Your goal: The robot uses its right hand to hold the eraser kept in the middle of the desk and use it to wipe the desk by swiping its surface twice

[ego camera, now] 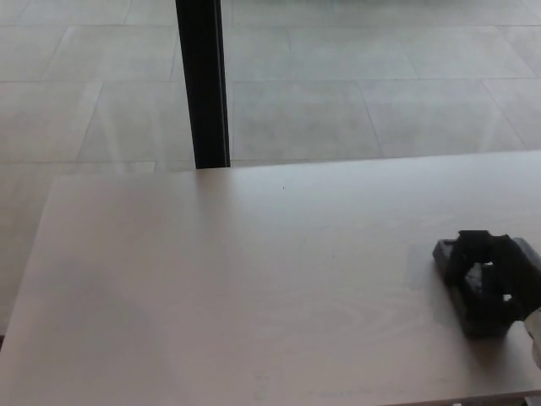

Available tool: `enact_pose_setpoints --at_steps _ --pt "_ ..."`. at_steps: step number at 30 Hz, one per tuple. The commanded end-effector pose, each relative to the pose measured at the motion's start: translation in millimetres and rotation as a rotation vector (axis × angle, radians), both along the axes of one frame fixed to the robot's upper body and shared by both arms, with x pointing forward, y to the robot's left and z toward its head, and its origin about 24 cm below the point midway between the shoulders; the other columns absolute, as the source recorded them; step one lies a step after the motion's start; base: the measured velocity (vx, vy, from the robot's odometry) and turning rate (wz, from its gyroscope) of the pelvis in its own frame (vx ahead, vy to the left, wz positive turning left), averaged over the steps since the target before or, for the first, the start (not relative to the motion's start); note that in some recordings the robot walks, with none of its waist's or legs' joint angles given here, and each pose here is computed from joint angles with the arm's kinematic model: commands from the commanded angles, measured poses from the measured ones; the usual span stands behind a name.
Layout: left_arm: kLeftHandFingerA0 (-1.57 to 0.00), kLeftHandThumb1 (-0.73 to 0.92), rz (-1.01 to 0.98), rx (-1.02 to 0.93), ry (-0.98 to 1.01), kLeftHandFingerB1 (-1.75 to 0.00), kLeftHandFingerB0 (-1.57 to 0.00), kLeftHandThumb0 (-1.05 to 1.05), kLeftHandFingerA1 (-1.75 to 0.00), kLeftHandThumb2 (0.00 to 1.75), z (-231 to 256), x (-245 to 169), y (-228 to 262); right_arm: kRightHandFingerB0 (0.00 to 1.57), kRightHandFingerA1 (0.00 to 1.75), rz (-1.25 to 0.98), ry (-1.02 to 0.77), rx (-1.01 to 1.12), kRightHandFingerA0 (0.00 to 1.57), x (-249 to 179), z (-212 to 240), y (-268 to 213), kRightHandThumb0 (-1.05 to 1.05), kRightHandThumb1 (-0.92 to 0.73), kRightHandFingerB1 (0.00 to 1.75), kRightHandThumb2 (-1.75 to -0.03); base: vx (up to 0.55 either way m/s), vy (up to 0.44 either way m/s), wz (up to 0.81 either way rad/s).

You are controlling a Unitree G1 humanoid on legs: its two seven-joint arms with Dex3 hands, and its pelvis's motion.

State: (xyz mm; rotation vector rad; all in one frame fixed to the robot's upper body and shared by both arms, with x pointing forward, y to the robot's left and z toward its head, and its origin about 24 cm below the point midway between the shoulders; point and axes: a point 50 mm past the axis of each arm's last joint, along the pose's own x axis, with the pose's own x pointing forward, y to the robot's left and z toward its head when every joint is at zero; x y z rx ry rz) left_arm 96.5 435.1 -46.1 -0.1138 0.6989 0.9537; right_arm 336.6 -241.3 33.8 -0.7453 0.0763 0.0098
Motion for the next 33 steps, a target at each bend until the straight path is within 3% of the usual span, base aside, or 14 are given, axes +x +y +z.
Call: enact_pose_setpoints --at_steps 1,5,6,11,12,13,16,17,20,21,22,23,25,33 --pt "-0.73 0.87 0.009 0.030 -0.004 -0.53 -0.62 -0.63 -0.60 0.66 6.8 -5.1 7.5 0.79 1.75 -0.188 0.206 0.020 0.93 -36.9 -33.5 -53.1 -0.28 -0.52 1.61 -1.16 0.00 0.000 0.00" --pt "-0.76 0.85 0.032 0.027 0.003 -0.54 -0.66 -0.64 -0.62 0.65 6.1 -6.8 7.7 0.78 1.75 -0.248 0.181 0.014 0.90 -47.5 -25.8 -79.8 -0.26 -0.50 1.61 -1.14 0.00 0.000 0.00" --pt "-0.76 0.85 0.036 0.027 -0.001 -0.55 -0.66 -0.64 -0.63 0.65 6.4 -7.6 8.2 0.80 1.75 -0.249 0.176 0.008 0.92 -47.7 -24.7 -81.1 -0.24 -0.45 1.62 -1.21 0.00 0.000 0.00" --pt "-0.76 0.86 0.028 0.044 -0.001 -0.55 -0.65 -0.63 -0.61 0.66 8.7 -7.3 9.8 0.78 1.75 -0.271 0.177 -0.008 0.90 -57.2 -19.9 -99.3 -0.27 -0.51 1.64 -1.13 0.00 0.000 0.00" --pt "-0.74 0.86 0.035 0.036 -0.008 -0.54 -0.63 -0.64 -0.61 0.66 9.2 -6.6 10.2 0.73 1.75 -0.313 0.184 -0.030 1.07 -62.7 -18.9 -109.1 -0.26 -0.59 1.53 -0.98 0.00 0.000 0.00" --pt "-0.74 0.87 0.031 0.035 -0.008 -0.54 -0.62 -0.63 -0.60 0.65 9.3 -6.7 10.4 0.72 1.75 -0.322 0.188 -0.050 0.88 -63.8 -18.7 -111.3 -0.31 -0.59 1.59 -0.91 0.00 0.000 0.00" --pt "-0.71 0.87 0.030 0.029 -0.011 -0.53 -0.61 -0.65 -0.58 0.66 8.9 -5.9 9.9 0.75 1.75 -0.325 0.175 -0.052 0.89 -64.0 -17.9 -111.2 -0.30 -0.60 1.59 -0.94 0.00 0.000 0.00" --pt "-0.70 0.87 0.024 0.027 -0.014 -0.53 -0.61 -0.64 -0.59 0.65 8.9 -4.8 9.5 0.74 1.75 -0.314 0.167 -0.024 0.88 -60.8 -17.8 -106.6 -0.31 -0.62 1.58 -0.86 0.00 0.000 0.00" --pt "-0.73 0.86 0.018 0.038 -0.021 -0.55 -0.63 -0.64 -0.61 0.66 9.1 -2.4 8.7 0.72 1.74 -0.266 0.137 0.010 0.86 -52.3 -18.1 -91.5 -0.32 -0.63 1.60 -0.85 0.00 0.000 0.00" --pt "-0.73 0.87 0.016 0.037 -0.020 -0.54 -0.63 -0.64 -0.61 0.66 8.9 -2.3 8.5 0.74 1.72 -0.259 0.142 0.016 0.86 -48.2 -18.1 -86.8 -0.32 -0.56 1.58 -0.95 0.00 0.000 0.00" --pt "-0.73 0.87 0.013 0.038 -0.019 -0.54 -0.63 -0.64 -0.61 0.66 9.2 -1.4 8.5 0.74 1.72 -0.262 0.144 0.018 0.86 -48.6 -18.8 -86.7 -0.32 -0.56 1.58 -0.95 0.00 0.000 0.00" --pt "-0.74 0.87 0.013 0.042 -0.022 -0.55 -0.63 -0.64 -0.61 0.66 9.6 -0.5 8.5 0.69 1.72 -0.215 0.128 0.015 0.96 -41.2 -16.8 -74.4 -0.25 -0.53 1.54 -1.04 0.00 0.000 0.00" --pt "-0.73 0.87 0.023 0.038 -0.028 -0.55 -0.64 -0.64 -0.61 0.66 9.7 -0.2 8.7 0.74 1.74 -0.160 0.115 -0.010 0.85 -33.4 -15.7 -59.9 -0.27 -0.53 1.57 -1.09 0.00 0.000 0.00" --pt "-0.76 0.88 0.025 0.039 -0.030 -0.55 -0.64 -0.65 -0.61 0.66 9.5 2.8 7.7 0.72 1.72 -0.046 0.103 0.069 0.82 -10.7 -16.1 -7.6 -0.25 -0.54 1.56 -1.06 0.00 0.000 0.00"
